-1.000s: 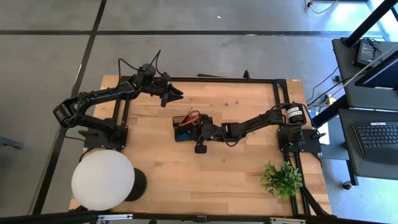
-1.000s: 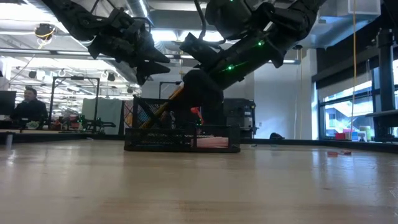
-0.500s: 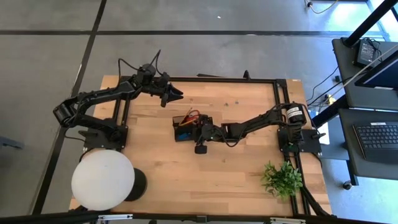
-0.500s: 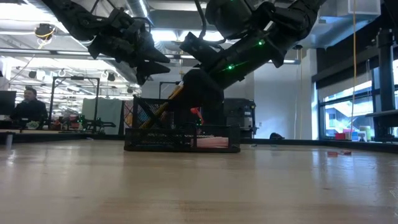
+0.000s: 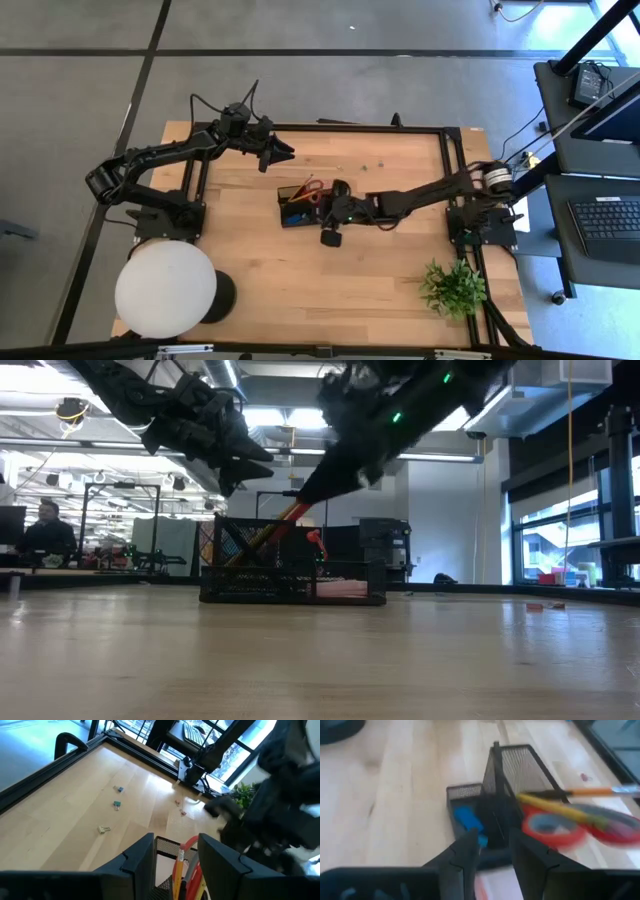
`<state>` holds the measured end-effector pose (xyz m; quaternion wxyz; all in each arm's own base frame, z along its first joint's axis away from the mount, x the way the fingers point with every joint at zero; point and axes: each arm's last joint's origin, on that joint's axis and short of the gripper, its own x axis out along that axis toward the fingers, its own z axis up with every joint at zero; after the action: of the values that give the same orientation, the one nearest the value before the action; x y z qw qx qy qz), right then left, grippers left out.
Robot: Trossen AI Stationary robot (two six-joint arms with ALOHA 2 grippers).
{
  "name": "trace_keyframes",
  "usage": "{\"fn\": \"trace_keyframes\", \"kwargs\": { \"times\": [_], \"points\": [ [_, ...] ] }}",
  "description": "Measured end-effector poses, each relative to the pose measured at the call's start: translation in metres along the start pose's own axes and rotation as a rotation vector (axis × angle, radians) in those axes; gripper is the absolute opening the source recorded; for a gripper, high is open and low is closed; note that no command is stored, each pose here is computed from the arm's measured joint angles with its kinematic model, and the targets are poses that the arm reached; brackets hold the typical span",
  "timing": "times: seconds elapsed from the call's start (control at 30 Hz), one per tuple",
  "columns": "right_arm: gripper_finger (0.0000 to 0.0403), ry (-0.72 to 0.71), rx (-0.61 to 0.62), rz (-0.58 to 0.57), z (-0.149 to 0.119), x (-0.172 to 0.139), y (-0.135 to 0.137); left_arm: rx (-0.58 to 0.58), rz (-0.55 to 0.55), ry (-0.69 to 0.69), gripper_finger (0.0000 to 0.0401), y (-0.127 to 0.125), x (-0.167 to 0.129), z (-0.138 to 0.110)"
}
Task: Pick and place office supplies into organizer
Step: Put the pink binder clip into the desk organizer
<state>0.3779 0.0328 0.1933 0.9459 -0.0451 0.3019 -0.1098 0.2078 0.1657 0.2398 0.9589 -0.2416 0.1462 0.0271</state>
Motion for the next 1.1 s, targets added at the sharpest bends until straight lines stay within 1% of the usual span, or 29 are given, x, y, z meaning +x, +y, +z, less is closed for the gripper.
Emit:
{"fn": "trace_keyframes", "kwargs": {
  "times": [0.07, 0.13, 0.2, 0.27, 0.3, 0.37, 0.43, 0.47, 0.5, 0.57, 0.63, 0.87, 0.93, 1.0, 1.1],
  "points": [
    [0.0115, 0.057, 0.019, 0.025, 0.003, -0.017, -0.003, -0.004, 0.000, 0.004, 0.0147, 0.000, 0.000, 0.000],
    [0.0115, 0.124, 0.064, 0.072, 0.004, -0.035, -0.008, -0.007, 0.002, 0.009, 0.0147, 0.000, 0.000, -0.001],
    [0.0115, 0.225, 0.124, 0.097, 0.000, -0.052, -0.013, -0.011, 0.003, 0.012, 0.0147, 0.000, 0.000, -0.001],
    [0.0115, 0.372, 0.181, 0.106, -0.009, -0.069, -0.019, -0.012, 0.002, 0.013, 0.0147, 0.000, 0.000, -0.002],
    [0.0115, 0.440, 0.235, 0.112, -0.012, -0.077, -0.023, -0.013, 0.003, 0.014, 0.0147, 0.000, 0.000, -0.002],
    [0.0115, 0.572, 0.361, 0.093, -0.019, -0.091, -0.031, -0.013, 0.002, 0.016, 0.0147, 0.000, 0.000, -0.002],
    [0.0115, 0.683, 0.465, 0.040, -0.026, -0.101, -0.037, -0.013, 0.000, 0.017, 0.0147, 0.000, 0.001, -0.002],
    [0.0115, 0.729, 0.487, 0.012, -0.030, -0.104, -0.039, -0.013, 0.000, 0.018, 0.0147, 0.000, 0.001, -0.002],
    [0.0115, 0.767, 0.478, 0.002, -0.033, -0.107, -0.040, -0.013, 0.000, 0.017, 0.0147, 0.000, 0.001, -0.002],
    [0.0115, 0.812, 0.377, 0.022, -0.036, -0.110, -0.041, -0.012, -0.001, 0.018, 0.0147, -0.001, 0.001, -0.002],
    [0.0115, 0.833, 0.229, 0.075, -0.039, -0.112, -0.042, -0.012, -0.001, 0.017, 0.0147, -0.001, 0.001, -0.002],
    [0.0115, 0.809, -0.236, 0.274, -0.040, -0.113, -0.043, -0.013, -0.001, 0.018, 0.0147, 0.000, 0.001, -0.002],
    [0.0115, 0.808, -0.365, 0.330, -0.045, -0.112, -0.043, -0.016, -0.001, 0.021, 0.0147, 0.000, 0.001, -0.003],
    [0.0116, 0.831, -0.418, 0.354, -0.053, -0.111, -0.044, -0.024, 0.001, 0.031, 0.0147, 0.000, 0.001, -0.004],
    [0.0125, 0.887, -0.417, 0.357, -0.074, -0.107, -0.048, -0.031, 0.004, 0.045, 0.0147, 0.000, 0.001, -0.005]
  ]
}}
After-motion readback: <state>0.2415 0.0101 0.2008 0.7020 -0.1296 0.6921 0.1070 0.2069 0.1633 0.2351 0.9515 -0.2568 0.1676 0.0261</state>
